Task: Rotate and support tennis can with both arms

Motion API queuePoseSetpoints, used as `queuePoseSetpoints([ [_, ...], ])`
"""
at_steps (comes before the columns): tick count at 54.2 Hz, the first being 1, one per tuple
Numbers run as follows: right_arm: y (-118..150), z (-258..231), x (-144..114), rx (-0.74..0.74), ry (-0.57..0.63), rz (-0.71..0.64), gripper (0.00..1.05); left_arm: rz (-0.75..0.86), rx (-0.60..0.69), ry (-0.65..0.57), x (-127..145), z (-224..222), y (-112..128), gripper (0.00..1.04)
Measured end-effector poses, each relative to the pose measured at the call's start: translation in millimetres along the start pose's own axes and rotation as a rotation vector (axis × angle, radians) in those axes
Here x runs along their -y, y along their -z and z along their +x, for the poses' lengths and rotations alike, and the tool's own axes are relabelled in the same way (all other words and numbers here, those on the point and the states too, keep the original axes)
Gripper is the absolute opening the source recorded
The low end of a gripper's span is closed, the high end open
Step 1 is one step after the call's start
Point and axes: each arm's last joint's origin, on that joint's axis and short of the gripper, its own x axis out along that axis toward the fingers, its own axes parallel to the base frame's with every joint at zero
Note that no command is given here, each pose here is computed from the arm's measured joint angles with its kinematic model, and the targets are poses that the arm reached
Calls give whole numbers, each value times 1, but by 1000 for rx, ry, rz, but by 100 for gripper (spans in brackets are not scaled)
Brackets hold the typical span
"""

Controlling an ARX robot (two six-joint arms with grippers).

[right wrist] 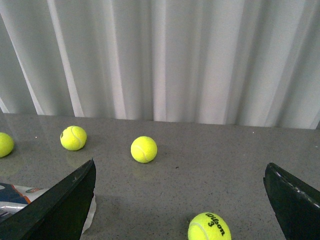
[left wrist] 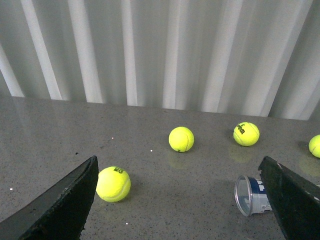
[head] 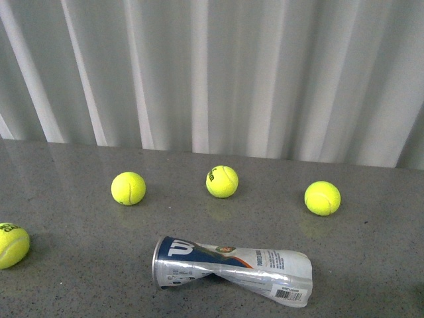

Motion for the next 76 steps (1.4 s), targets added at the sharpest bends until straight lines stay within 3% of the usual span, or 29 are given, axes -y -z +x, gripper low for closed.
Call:
queuePoseSetpoints([
  [27,0,0,0,0,0,0,98,0,-3,3,0,0,0,98],
  [33,0,0,0,0,0,0,98,-69,-203,158,2,12,1,98],
  [42,0,0,0,1,-2,0,98,-109,-284,442,7,66,-4,98],
  [45,0,0,0,1,-2,0,98,-126,-324,538,9,92,2,98],
  [55,0,0,0,1,-2,0,98,-207,-482,622,15,146,44,98],
  [66,0,0,0,1,-2,0,98,-248,-628,720,32,171,91,98],
  [76,0,0,0,1,-2,0,98,-200,-636,710,45,186,108,98],
])
